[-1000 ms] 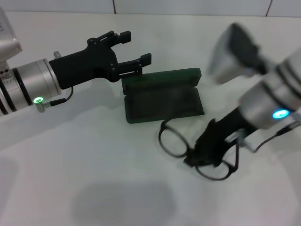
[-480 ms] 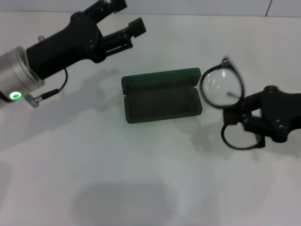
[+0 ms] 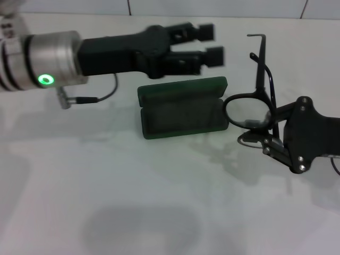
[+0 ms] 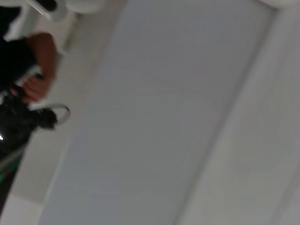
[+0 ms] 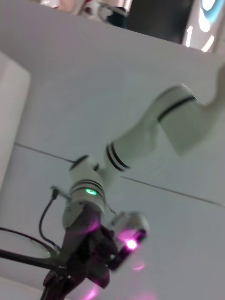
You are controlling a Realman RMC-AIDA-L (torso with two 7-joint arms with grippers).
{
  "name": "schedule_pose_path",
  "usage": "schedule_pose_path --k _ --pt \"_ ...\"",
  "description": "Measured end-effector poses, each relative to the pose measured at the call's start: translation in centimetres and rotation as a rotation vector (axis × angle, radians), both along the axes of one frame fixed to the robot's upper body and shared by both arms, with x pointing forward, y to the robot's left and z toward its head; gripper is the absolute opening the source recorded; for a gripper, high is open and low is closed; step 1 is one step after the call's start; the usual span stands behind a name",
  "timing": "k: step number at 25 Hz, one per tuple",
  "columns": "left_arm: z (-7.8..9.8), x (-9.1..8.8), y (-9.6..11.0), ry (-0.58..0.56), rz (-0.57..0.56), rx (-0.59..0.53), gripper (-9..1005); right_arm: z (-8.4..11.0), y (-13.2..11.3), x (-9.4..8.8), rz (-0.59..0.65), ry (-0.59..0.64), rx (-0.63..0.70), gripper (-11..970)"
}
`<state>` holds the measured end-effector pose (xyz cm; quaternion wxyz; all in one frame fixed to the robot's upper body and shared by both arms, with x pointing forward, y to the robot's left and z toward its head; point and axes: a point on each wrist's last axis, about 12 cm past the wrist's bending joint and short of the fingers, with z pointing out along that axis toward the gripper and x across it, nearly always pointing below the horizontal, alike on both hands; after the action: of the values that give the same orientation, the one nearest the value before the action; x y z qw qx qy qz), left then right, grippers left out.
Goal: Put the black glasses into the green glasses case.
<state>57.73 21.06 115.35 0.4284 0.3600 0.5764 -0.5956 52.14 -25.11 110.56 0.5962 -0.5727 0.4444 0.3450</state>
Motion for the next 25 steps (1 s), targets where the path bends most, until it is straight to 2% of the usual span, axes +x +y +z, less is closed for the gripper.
schedule_pose_path --k 4,13,21,25 --pt "0.5 0.3 -1.9 0.028 -0.09 0.049 888 -0.6 0.5 0.5 -0.017 -0.086 -0.063 111" --pt "0.9 0.5 -2.8 0.008 -0.128 0.063 888 -1.5 2.0 1.0 0.005 -0.115 -0.142 110" --pt "-0.2 1.0 -3.8 0.122 -0.145 0.233 888 -1.0 2.6 1.3 0.025 -0.158 -0.139 110" --pt "-0.3 0.9 -4.3 0.143 -0.18 0.278 888 -1.0 2.7 1.3 0.031 -0.169 -0.142 110"
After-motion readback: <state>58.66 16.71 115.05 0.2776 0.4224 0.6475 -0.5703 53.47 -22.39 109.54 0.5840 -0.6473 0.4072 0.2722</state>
